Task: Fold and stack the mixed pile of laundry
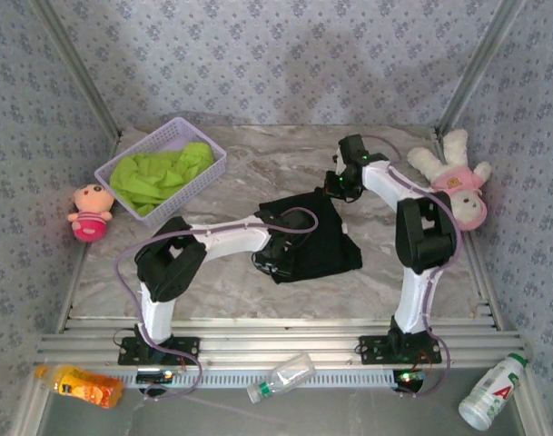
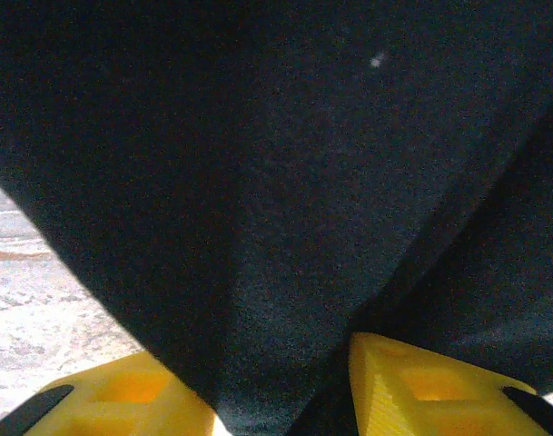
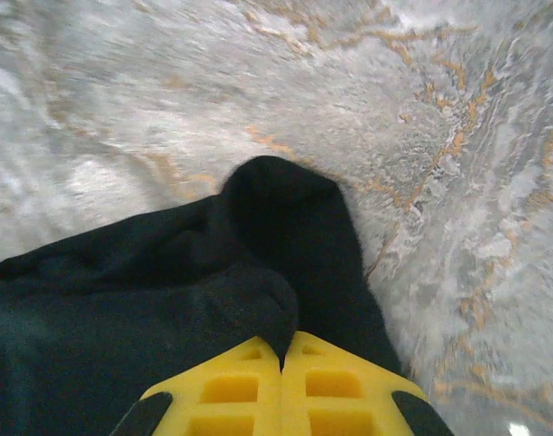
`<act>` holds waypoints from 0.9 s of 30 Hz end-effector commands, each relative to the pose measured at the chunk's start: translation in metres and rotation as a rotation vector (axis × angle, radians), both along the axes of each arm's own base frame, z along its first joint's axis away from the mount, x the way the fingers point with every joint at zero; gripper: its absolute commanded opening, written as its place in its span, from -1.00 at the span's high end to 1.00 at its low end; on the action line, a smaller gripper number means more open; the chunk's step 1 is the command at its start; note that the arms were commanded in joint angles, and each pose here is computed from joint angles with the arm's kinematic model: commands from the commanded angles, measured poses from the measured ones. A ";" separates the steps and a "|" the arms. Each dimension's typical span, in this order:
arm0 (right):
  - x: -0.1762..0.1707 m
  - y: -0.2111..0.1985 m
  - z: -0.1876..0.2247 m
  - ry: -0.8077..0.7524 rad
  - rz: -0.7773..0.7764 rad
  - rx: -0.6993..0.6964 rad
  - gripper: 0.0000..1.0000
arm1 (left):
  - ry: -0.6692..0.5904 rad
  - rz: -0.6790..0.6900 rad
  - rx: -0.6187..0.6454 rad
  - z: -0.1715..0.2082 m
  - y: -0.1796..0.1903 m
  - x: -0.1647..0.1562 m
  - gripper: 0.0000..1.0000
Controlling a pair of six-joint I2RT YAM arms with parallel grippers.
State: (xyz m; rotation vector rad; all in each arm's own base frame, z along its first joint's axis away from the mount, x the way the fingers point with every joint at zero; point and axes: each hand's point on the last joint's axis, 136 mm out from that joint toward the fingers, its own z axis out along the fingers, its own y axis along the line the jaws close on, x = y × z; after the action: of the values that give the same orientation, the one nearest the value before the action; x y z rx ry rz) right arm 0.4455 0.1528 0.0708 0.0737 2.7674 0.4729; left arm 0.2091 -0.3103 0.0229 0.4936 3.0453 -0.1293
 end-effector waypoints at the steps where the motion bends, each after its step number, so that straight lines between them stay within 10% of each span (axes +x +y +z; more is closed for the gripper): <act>1: 0.008 -0.018 -0.023 0.055 -0.056 -0.031 0.82 | 0.053 -0.011 0.112 -0.009 0.018 -0.017 0.09; 8: -0.028 -0.025 0.023 -0.006 -0.057 -0.002 0.18 | -0.046 0.028 0.025 0.049 -0.006 0.012 -0.24; 20: -0.181 -0.041 0.020 0.080 -0.130 0.048 0.18 | -0.162 0.159 -0.099 0.078 0.002 0.117 -0.11; 27: -0.208 -0.034 -0.005 0.102 -0.132 0.082 0.27 | -0.175 0.124 -0.050 0.062 0.001 0.154 0.03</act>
State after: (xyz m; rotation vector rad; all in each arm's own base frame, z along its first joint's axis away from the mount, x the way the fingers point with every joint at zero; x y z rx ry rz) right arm 0.2357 0.1108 0.0651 0.2842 2.8491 0.5053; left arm 0.3586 -0.3059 0.0868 0.2085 2.8872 -0.1884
